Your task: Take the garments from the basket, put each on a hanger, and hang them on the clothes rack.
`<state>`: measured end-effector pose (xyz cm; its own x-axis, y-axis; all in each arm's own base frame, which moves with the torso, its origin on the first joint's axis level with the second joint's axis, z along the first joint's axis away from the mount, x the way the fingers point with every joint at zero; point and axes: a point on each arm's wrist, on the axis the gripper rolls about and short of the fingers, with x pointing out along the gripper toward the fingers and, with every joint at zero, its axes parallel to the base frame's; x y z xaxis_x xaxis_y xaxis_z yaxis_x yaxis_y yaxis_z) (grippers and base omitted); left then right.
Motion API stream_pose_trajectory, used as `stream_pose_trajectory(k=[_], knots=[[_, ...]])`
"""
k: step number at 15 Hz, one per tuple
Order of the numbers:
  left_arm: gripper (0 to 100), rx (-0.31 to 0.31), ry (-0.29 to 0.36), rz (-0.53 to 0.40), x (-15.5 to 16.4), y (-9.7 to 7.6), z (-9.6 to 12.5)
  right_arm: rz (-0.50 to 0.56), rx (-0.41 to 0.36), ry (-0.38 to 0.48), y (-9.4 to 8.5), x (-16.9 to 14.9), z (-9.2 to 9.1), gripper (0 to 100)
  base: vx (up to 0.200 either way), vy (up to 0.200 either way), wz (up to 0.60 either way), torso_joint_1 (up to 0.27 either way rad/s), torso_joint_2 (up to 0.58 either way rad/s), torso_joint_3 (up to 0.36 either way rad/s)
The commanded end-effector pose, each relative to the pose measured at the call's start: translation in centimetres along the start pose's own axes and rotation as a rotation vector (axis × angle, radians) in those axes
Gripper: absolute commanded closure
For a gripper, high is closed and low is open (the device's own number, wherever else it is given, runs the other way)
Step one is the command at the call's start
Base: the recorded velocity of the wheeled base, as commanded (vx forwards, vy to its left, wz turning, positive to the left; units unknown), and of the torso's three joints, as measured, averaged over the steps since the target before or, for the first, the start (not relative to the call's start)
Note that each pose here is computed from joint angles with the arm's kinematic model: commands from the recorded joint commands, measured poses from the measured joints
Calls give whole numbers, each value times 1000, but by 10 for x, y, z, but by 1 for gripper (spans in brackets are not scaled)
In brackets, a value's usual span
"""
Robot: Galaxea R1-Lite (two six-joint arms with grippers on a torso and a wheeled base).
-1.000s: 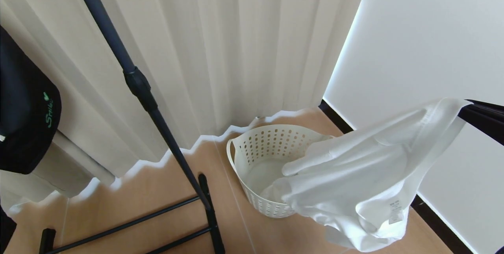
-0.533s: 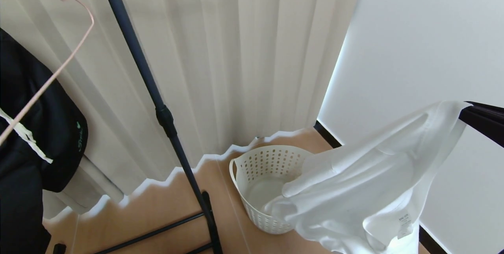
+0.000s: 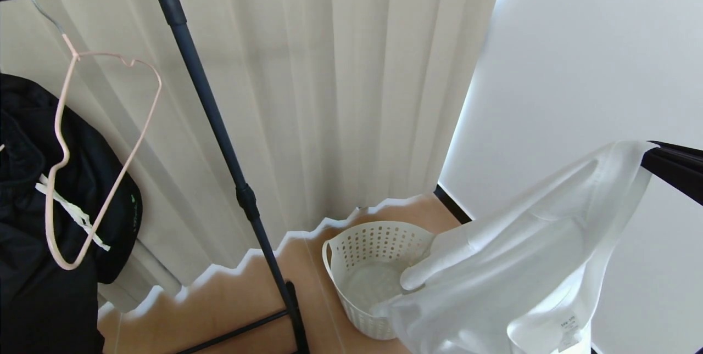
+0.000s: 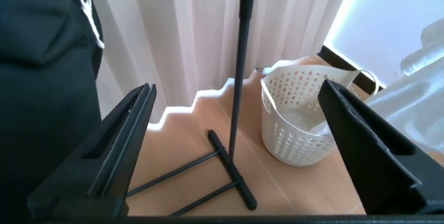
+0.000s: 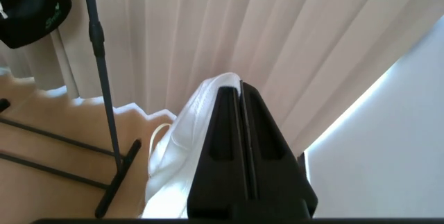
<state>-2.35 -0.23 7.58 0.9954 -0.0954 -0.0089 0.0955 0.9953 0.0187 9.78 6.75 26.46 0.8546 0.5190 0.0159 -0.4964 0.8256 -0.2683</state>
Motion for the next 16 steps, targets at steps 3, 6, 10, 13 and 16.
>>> stream_pose_trajectory(k=[3, 6, 10, 13, 16], knots=[[0, 0, 0, 0, 0, 0, 0, 2, 0, 2, 0, 1, 0, 100, 0, 0, 0, 194, -536, -338], [0, 2, 0, -1, 0, 0, 0, 2, 0, 2, 0, 1, 0, 100, 0, 0, 0, 216, -541, -334], [0, 0, 0, -1, 0, 0, 0, 1, 0, 2, 0, 0, 0, 100, 0, 0, 0, 248, -596, -232], [0, 0, 0, -1, 0, 0, 0, 1, 0, 2, 0, 0, 0, 100, 0, 0, 0, 209, -492, -160], [0, 0, 0, 0, 0, 0, 0, 1, 0, 2, 0, 0, 0, 100, 0, 0, 0, 177, -390, -152]])
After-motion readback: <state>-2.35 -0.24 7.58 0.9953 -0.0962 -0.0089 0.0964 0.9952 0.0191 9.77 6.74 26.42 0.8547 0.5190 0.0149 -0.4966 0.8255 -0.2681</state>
